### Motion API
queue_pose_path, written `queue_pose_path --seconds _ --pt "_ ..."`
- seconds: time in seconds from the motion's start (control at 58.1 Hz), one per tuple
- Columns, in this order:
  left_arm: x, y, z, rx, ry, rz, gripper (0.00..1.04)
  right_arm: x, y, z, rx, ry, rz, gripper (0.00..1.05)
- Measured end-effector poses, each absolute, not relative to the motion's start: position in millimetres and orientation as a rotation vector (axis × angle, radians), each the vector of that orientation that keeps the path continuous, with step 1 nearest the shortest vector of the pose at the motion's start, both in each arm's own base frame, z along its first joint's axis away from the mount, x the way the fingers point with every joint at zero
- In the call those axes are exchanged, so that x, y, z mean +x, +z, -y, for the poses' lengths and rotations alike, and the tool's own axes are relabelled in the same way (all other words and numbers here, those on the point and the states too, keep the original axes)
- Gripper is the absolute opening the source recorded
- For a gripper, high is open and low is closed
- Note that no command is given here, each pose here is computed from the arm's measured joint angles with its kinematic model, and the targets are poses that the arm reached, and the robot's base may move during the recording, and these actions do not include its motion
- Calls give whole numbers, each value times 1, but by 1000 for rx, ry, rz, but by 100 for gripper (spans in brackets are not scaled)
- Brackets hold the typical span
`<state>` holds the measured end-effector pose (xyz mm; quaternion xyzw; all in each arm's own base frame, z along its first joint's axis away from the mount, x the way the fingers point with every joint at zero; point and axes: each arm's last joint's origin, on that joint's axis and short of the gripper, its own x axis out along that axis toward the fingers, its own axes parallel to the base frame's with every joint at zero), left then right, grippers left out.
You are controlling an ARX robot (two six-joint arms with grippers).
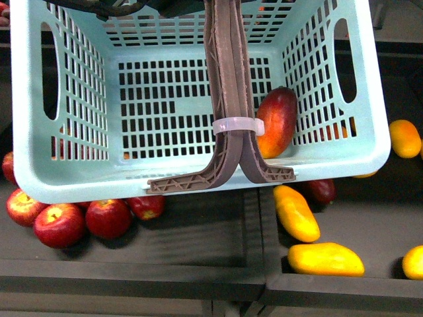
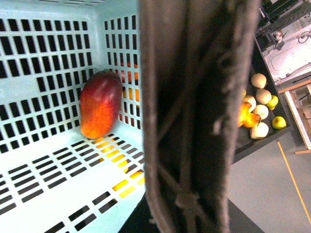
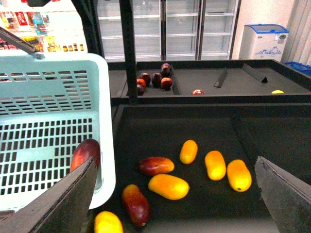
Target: Pick mango and avocado into basket
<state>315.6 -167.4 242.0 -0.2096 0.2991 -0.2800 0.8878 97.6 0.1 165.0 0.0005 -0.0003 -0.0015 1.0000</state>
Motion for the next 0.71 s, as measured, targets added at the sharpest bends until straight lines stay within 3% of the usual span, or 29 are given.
queue_pose_path --seconds 0.706 --pt "316 242 164 -436 -562 -615 6 98 165 0 1 0 -2 97"
